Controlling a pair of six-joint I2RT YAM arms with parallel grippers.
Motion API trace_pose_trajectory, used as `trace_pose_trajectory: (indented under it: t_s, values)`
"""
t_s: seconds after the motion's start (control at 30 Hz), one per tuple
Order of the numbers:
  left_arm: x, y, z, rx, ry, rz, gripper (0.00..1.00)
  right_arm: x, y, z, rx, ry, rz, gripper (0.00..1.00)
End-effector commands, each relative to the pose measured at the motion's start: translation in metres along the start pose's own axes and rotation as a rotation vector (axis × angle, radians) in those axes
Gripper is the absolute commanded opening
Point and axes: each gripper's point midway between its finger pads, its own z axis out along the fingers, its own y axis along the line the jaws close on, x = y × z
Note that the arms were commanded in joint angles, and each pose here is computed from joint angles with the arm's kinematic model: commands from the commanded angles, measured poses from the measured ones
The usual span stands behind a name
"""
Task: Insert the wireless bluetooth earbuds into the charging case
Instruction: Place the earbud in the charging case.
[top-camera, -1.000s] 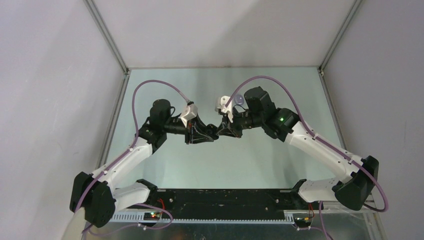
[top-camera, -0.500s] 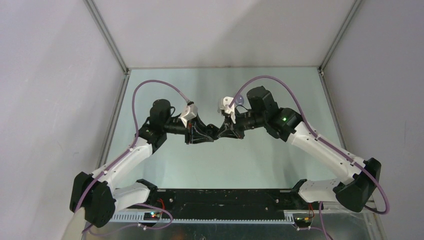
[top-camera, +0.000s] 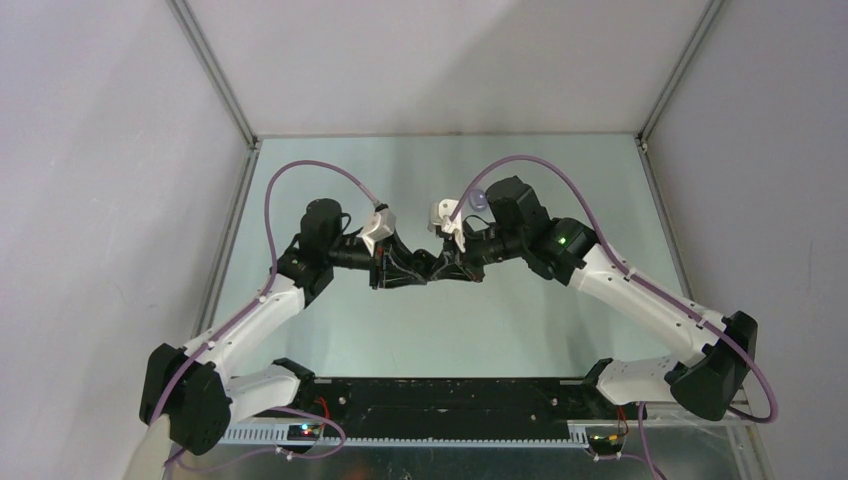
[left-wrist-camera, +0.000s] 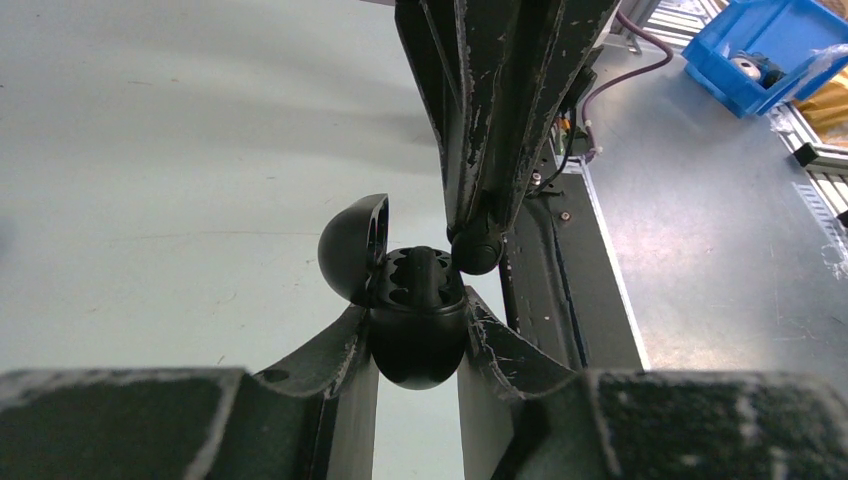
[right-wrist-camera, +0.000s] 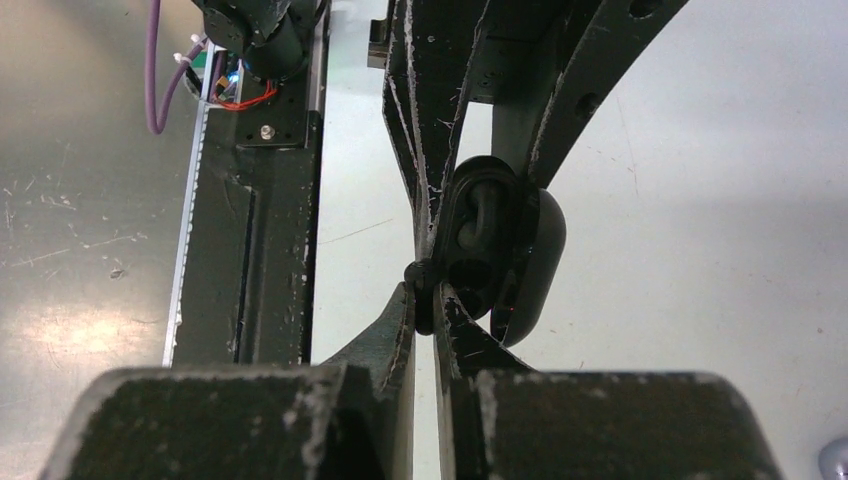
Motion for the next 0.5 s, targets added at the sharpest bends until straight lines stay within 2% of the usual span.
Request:
trace_pose_trajectory:
  t_s: [0.0,0.47]
  values:
    - [-0.016,-0.007,0.0,0.032,-0.032,0.1,0.0,-0.007,-0.013,0.002,0.074,-0.007,-0.012,0.08]
    - [-0.015,-0.006,0.0,0.029,-0.029,0.097,0.0,-0.018,-0.03,-0.018,0.176,-0.041,-0.011,0.09]
